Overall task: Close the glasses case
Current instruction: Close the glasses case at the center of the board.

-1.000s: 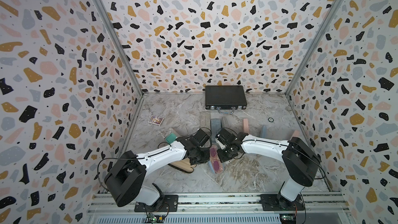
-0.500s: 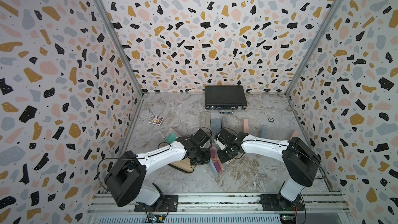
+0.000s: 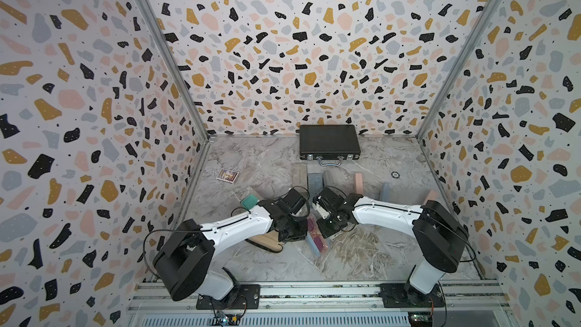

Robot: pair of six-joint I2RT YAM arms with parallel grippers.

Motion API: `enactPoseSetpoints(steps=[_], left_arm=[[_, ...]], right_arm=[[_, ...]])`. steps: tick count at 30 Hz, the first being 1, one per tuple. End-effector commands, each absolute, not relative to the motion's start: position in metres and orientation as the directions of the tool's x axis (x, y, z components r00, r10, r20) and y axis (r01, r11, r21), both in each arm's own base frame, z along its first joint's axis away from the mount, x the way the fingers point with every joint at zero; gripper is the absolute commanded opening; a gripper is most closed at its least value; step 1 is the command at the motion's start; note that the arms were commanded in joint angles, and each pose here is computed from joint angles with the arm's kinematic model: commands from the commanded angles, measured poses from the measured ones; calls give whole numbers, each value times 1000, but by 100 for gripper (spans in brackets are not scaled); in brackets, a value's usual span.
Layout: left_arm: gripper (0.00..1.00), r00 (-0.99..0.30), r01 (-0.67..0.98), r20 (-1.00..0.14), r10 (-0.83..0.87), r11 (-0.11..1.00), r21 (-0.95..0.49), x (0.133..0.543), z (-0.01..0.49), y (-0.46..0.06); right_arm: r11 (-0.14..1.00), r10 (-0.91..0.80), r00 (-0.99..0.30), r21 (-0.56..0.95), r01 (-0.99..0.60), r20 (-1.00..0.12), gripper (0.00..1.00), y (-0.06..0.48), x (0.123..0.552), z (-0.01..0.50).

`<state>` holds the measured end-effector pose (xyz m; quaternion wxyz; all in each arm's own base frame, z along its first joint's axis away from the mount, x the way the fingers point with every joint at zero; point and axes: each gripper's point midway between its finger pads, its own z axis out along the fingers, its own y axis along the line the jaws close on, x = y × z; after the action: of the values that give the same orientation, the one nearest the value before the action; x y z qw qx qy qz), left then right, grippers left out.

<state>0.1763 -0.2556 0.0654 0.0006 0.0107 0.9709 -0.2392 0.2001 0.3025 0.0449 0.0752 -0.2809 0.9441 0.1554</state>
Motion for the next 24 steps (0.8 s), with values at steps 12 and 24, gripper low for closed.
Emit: enactPoseSetpoints(steps=[12, 24], left_arm=[[0, -987, 143, -151, 62, 773, -618, 203, 100, -301], [0, -976, 137, -217, 10, 805, -577, 204, 115, -280]], right_arm=[[655, -561, -760, 385, -650, -330, 0, 335, 184, 78], [819, -442, -830, 225, -528, -341, 0, 301, 208, 68]])
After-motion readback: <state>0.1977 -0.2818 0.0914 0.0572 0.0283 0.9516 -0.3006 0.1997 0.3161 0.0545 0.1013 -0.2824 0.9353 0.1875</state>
